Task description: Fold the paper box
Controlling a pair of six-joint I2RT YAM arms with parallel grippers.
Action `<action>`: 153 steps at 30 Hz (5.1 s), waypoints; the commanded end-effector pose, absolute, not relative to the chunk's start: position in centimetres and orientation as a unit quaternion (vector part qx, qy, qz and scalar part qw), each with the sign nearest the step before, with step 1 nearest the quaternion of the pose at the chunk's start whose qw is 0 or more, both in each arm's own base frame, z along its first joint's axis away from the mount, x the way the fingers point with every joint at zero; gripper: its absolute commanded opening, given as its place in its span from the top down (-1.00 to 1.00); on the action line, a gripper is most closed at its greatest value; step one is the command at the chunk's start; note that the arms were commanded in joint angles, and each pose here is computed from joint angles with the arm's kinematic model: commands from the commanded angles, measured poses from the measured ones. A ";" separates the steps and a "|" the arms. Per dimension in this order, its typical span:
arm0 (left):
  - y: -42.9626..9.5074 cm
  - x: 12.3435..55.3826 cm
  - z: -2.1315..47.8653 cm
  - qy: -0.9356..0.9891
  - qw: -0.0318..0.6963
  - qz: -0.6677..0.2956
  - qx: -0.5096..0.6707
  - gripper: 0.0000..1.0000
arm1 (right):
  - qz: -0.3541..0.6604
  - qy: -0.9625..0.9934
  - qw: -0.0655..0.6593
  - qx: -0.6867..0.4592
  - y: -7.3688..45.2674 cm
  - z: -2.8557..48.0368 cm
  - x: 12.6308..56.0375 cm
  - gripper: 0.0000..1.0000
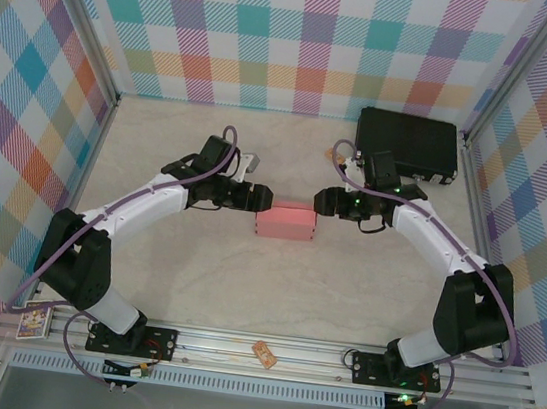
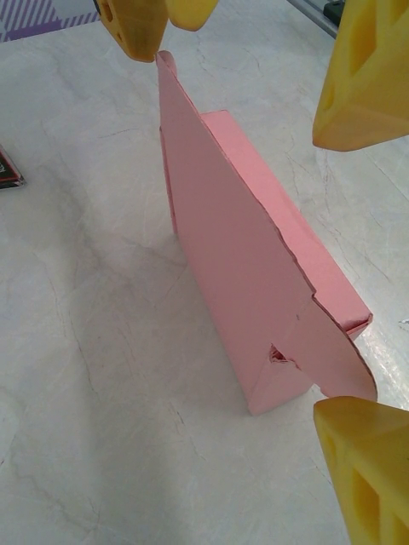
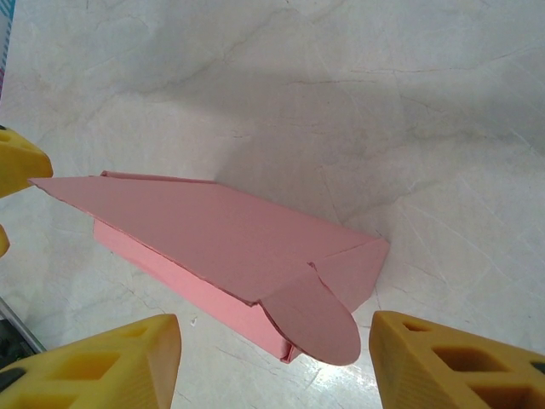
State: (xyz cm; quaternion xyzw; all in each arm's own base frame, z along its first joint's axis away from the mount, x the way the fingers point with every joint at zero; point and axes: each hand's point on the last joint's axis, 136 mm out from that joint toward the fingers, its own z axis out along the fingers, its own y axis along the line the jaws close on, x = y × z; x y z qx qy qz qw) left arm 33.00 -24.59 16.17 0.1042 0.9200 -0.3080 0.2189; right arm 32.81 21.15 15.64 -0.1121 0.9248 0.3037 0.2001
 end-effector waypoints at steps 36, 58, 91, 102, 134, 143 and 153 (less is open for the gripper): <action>-25.7 32.8 15.5 0.931 0.195 -0.294 0.091 -0.01 | 0.306 0.934 0.168 -0.073 22.6 14.0 32.4 0.03; -25.9 33.5 15.6 0.934 0.194 -0.296 0.057 0.20 | 0.305 0.936 0.167 -0.047 23.1 14.6 33.0 0.21; -26.5 33.4 15.8 0.932 0.173 -0.319 0.014 0.41 | 0.314 0.935 0.160 -0.028 23.5 14.5 33.2 0.36; -26.2 33.3 14.9 0.937 0.166 -0.308 0.013 0.41 | 0.308 0.939 0.154 -0.027 23.4 13.8 33.3 0.42; -25.1 32.6 13.7 0.948 0.157 -0.277 0.023 0.50 | 0.271 0.951 0.142 -0.037 22.6 12.3 32.5 0.53; -25.0 32.2 12.8 0.951 0.147 -0.272 0.022 0.66 | 0.256 0.956 0.140 -0.042 22.4 12.0 32.2 0.60; -24.3 31.5 12.0 0.958 0.140 -0.250 0.026 0.73 | 0.228 0.962 0.143 -0.053 21.9 11.9 31.9 0.59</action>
